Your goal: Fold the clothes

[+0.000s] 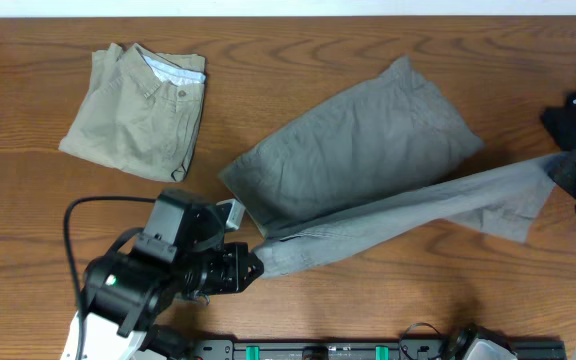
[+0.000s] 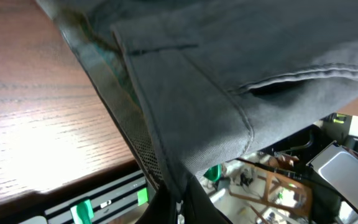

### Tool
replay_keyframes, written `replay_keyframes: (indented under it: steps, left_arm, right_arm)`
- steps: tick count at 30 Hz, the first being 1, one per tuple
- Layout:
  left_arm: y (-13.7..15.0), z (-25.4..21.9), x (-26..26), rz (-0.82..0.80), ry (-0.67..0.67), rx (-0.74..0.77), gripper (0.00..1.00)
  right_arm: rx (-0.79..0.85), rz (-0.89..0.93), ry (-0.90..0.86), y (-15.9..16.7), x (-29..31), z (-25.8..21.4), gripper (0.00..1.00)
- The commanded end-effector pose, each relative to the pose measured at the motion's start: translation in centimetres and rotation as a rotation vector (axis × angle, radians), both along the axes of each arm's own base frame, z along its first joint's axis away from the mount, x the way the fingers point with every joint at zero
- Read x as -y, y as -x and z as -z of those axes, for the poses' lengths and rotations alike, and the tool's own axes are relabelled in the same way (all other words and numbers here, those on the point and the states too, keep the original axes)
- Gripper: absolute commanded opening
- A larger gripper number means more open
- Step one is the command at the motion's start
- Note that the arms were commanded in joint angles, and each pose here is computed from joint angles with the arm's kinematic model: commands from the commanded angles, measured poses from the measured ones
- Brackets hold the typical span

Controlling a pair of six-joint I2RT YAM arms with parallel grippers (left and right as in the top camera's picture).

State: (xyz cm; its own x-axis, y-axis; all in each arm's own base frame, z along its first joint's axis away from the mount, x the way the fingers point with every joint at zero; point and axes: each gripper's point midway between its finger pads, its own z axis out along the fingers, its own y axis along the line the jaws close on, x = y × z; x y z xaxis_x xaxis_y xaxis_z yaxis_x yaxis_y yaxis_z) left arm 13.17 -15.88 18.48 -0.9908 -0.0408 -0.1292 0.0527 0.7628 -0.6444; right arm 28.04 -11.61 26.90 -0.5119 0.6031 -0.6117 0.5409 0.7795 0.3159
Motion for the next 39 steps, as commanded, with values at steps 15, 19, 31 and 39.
replay_keyframes:
  steps: [15, 19, 31, 39]
  left_arm:
    - [-11.3, 3.9, -5.4, -0.355, -0.426, 0.182, 0.06]
    - [-15.6, 5.4, -5.7, -0.377, -0.51, 0.27, 0.06]
    - [-20.4, 13.1, -8.5, -0.506, -0.681, 0.18, 0.08]
    - [-20.1, 8.3, -8.5, -0.496, -0.644, 0.225, 0.71]
  right_arm:
    - [0.329, -0.367, -0.046, -17.3, -6.3, -0.1, 0.01]
    - [0.388, -0.392, -0.065, -22.3, -7.3, 2.8, 0.01]
    - [0.456, -0.435, -0.277, -30.0, -11.6, 14.6, 0.32]
    - [0.375, -0.553, -0.292, -27.7, -10.3, 15.7, 0.99]
